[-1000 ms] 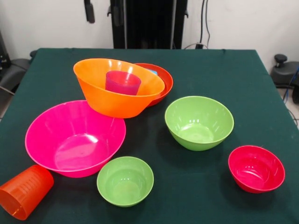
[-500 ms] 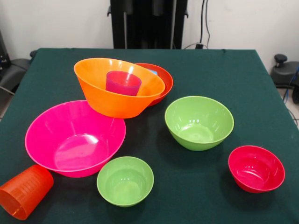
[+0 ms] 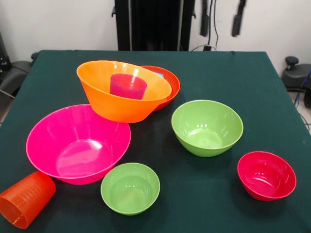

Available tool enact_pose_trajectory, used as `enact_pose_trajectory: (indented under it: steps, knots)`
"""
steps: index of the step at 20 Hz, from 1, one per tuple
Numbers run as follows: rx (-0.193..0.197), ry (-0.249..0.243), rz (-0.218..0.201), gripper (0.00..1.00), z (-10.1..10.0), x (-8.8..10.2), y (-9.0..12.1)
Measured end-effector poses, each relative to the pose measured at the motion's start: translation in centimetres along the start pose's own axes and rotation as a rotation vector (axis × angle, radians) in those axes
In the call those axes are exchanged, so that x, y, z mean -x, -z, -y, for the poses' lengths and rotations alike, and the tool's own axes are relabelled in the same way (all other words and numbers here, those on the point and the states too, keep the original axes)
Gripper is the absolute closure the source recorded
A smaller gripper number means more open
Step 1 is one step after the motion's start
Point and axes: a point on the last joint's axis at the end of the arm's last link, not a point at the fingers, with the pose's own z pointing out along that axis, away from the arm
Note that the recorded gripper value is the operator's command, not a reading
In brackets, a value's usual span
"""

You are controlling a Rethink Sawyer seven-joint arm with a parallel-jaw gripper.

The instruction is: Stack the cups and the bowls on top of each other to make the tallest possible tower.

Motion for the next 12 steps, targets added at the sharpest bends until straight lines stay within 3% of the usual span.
enact_pose_trajectory:
  steps: [2,6,12]
  knots:
    - [-0.009,0.026,0.034,0.0,-2.2,-0.1,-1.6]
    - [-0.033,0.041,0.074,0.0,-4.0,-0.7,-4.4]
    - [-0.082,0.035,0.086,0.0,-3.8,-2.5,-9.0]
